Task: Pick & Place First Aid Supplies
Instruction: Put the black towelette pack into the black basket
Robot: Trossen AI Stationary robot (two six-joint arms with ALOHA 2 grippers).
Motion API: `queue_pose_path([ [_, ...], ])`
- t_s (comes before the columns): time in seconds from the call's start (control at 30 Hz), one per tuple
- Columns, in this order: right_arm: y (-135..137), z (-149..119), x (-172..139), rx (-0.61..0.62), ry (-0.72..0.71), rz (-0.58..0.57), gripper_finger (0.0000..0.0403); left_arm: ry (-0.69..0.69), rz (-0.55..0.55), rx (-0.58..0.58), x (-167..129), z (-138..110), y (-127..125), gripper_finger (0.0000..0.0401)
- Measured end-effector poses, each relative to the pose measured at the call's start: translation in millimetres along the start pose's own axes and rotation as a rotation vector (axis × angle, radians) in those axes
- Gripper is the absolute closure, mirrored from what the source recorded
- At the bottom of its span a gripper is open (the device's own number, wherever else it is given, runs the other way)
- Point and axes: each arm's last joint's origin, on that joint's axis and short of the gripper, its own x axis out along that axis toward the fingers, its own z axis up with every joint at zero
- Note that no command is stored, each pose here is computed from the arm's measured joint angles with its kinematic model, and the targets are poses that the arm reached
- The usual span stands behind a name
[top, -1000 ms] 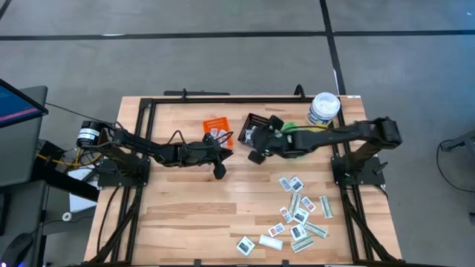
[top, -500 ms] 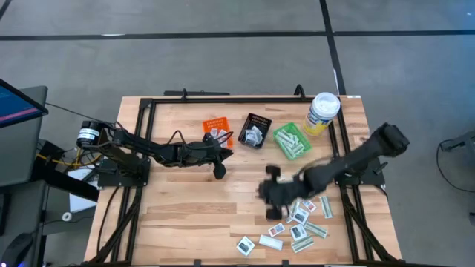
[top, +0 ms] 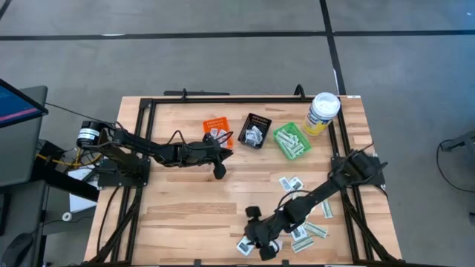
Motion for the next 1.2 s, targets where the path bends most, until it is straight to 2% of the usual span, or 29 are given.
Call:
queue_pose_path([
  [0.17, 2, -6, 21, -0.038, 0.032, 0.004, 0.0227, 0.005, -0.001, -0.001, 0, -1, 0, 0.0358],
  [0.33, -3, -14, 27, -0.051, 0.077, -0.041, 0.0221, 0.008, -0.019, -0.001, -2, -2, -5, 0.0358],
  [0.5, -16, -19, 19, -0.097, 0.166, -0.241, 0.0228, 0.008, -0.025, 0.001, -2, -2, -7, 0.0358],
  [0.63, -38, -18, 7, -0.112, 0.236, -0.431, 0.0231, 0.008, -0.024, 0.001, -2, -2, -7, 0.0358],
  [0.73, -56, -14, -2, -0.080, 0.266, -0.499, 0.0230, 0.009, -0.025, 0.001, -2, -2, -7, 0.0358],
  [0.9, -75, -3, -18, -0.032, 0.275, -0.506, 0.0231, 0.009, -0.025, 0.001, -2, -2, -7, 0.0358],
  [1.07, -80, 7, -29, 0.013, 0.270, -0.411, 0.0234, 0.008, -0.024, 0.001, -2, -2, -7, 0.0358],
  [1.2, -92, 3, -18, 0.178, 0.270, -0.373, 0.0231, 0.008, -0.025, 0.002, -2, -2, -7, 0.0358],
])
